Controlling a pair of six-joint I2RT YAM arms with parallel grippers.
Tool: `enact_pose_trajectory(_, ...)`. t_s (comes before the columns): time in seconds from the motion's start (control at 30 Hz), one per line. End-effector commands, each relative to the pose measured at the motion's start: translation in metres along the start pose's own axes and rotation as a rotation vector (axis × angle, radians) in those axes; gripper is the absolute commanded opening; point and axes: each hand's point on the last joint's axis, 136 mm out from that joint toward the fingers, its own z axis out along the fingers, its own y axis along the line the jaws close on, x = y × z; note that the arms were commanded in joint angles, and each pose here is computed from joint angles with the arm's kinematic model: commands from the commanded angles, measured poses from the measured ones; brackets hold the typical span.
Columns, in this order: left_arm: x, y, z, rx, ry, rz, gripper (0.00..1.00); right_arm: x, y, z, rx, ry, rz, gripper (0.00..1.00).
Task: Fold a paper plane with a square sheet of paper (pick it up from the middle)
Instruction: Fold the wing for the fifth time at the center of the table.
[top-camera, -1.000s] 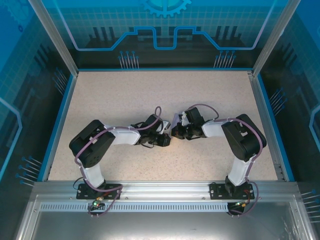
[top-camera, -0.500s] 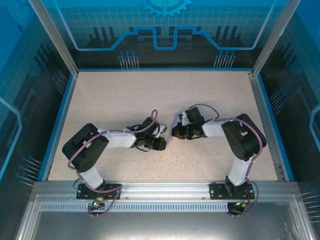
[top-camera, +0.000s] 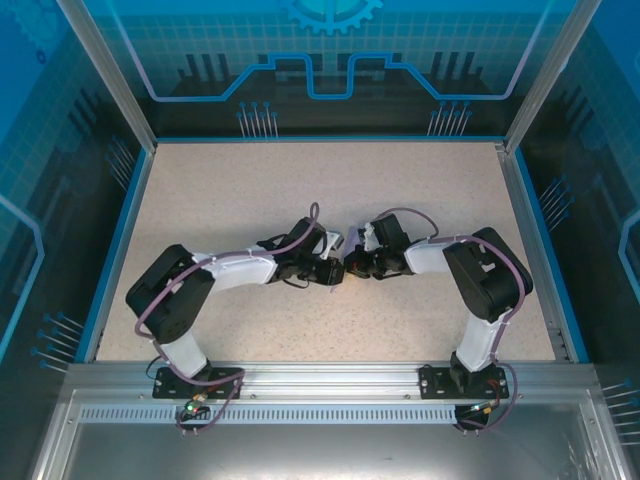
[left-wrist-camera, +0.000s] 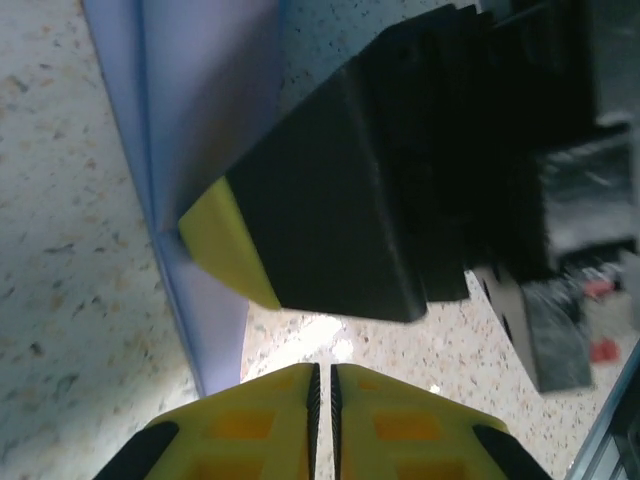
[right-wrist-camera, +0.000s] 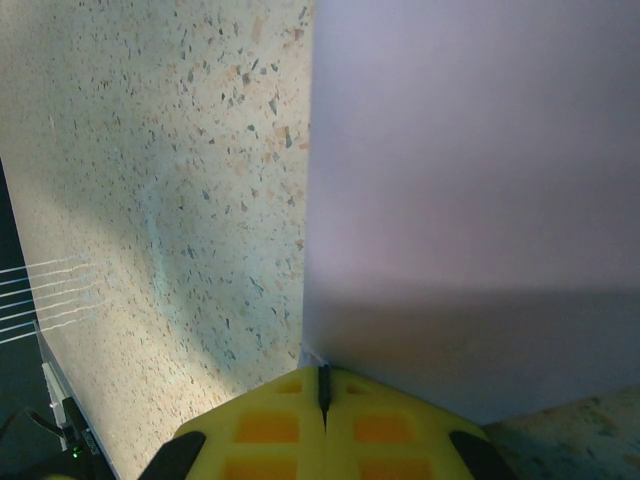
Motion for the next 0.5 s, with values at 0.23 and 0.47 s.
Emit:
enact_pose_trajectory(0.23,0.022,0.025,0.022,-0.042,0.073,-0.021,0.14,0.021,-0.042,-0.002,0.122,0.046,0.098,0.04)
enact_pose_trajectory(0.47,0.044,0.046,0.026,-0.096,0.112,-0.037,0.14,0.017,-0.036,-0.007,0.119,0.036,0.088,0.04)
